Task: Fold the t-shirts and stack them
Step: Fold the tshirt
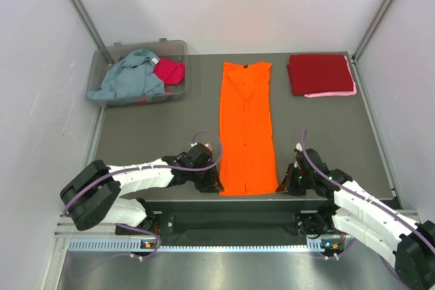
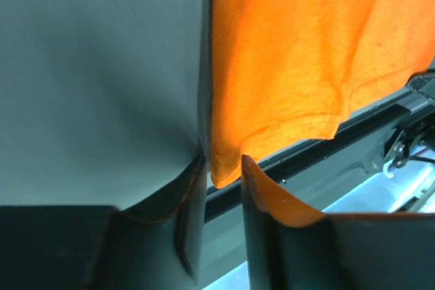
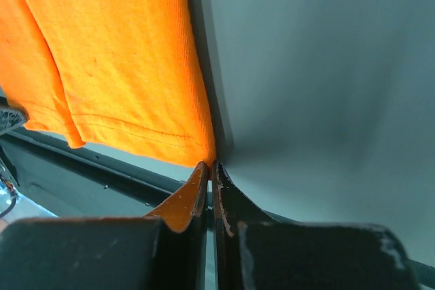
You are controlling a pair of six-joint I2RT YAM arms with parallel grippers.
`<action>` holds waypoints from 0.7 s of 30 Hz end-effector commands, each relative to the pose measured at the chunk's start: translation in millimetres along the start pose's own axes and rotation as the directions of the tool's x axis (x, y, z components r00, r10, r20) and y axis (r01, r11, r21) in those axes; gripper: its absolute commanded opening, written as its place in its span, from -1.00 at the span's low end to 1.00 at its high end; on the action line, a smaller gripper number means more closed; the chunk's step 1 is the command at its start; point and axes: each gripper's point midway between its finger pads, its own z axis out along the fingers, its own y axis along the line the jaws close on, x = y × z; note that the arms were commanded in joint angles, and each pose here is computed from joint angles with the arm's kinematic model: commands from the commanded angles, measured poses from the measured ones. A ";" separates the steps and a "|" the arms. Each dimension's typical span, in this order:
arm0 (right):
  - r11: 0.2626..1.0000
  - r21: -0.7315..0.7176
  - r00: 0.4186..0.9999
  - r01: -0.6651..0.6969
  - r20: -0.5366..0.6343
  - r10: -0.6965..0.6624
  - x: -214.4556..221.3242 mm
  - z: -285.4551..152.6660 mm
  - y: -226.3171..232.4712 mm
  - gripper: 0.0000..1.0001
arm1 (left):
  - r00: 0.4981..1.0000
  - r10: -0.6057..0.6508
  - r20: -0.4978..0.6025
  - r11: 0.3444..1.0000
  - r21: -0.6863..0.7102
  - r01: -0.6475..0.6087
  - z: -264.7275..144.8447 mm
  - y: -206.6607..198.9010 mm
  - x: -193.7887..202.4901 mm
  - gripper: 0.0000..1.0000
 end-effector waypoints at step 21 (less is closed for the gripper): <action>0.999 -0.044 0.999 0.001 0.050 0.002 -12.2 -11.0 14.5 -1.00 | 0.999 0.032 0.023 0.998 0.061 -0.033 -9.9 -24.3 2.8 -1.00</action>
